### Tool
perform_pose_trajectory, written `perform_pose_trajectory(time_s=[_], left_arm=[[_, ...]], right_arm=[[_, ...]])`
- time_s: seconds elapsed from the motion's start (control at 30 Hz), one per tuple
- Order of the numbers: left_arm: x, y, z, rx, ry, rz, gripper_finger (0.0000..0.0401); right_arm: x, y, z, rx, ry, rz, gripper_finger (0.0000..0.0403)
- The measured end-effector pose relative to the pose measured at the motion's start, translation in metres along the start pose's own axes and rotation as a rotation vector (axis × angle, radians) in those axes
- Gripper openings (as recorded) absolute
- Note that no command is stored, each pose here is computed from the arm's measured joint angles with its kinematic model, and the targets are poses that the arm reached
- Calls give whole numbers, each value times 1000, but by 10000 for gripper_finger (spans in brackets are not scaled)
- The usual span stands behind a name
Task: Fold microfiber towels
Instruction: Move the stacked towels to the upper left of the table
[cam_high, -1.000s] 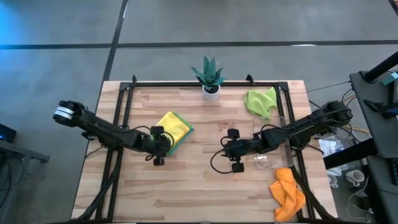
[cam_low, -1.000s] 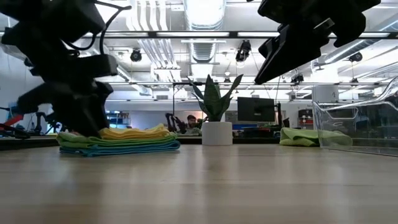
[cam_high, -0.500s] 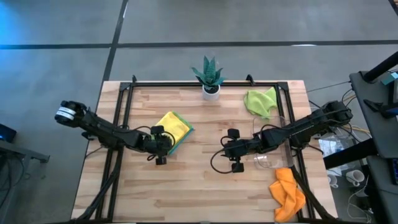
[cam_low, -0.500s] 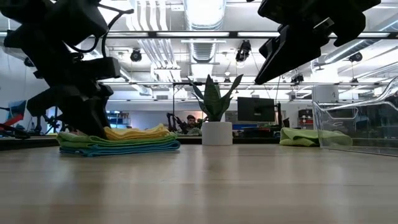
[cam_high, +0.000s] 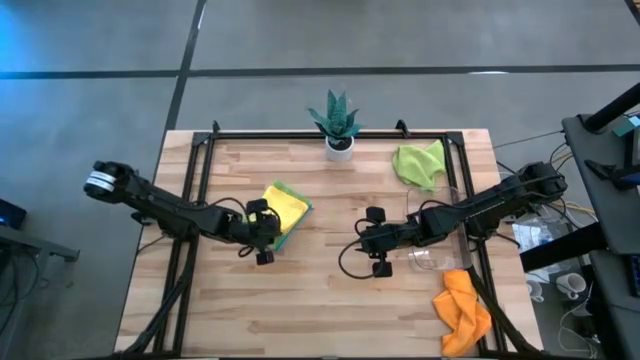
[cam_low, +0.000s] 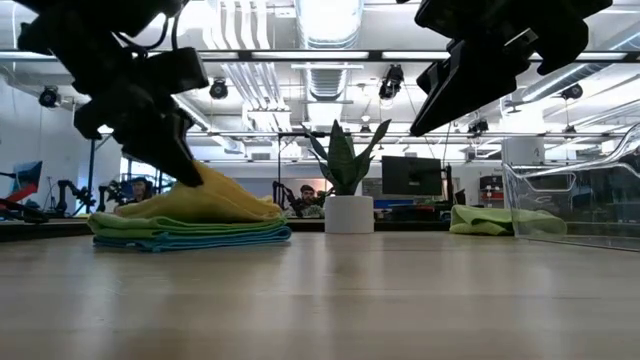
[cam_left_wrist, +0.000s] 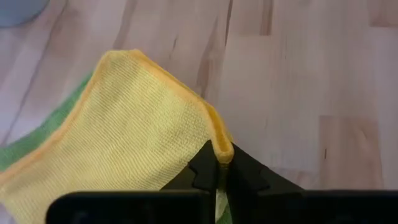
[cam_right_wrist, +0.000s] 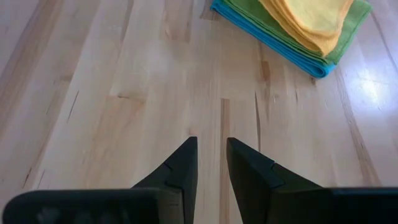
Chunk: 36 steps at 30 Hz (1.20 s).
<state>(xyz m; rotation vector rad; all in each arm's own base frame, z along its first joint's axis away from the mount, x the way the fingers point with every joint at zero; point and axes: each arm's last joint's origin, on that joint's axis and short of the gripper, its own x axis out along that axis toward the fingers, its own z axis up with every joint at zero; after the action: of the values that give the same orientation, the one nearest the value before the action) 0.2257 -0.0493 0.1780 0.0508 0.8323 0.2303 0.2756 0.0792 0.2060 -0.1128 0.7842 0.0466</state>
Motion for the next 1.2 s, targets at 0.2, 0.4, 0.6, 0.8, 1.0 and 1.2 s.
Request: perform_pose_trajectory(time_s=[0.2,0.4,0.6,0.8,1.0,1.2], left_arm=[[7,-2,-11,-31,57,-42,6],[19,-5,-22,-7,133,-38,12],[18,-8,-9,-10,132,-52,77],[-15,-1,14,3,180,-55,163],[-32,14,7,-70,109,52,197],[-13,30,-45,-193,203,213,198]], right_arm=[[0,0,0,0,-1,0,82],[2,0,-1,4,4,-1,82],[2,0,0,6,3,-1,82],[3,-4,6,29,-65,-90,82],[46,-23,21,65,-202,-156,79],[120,-47,50,35,-232,-204,48]])
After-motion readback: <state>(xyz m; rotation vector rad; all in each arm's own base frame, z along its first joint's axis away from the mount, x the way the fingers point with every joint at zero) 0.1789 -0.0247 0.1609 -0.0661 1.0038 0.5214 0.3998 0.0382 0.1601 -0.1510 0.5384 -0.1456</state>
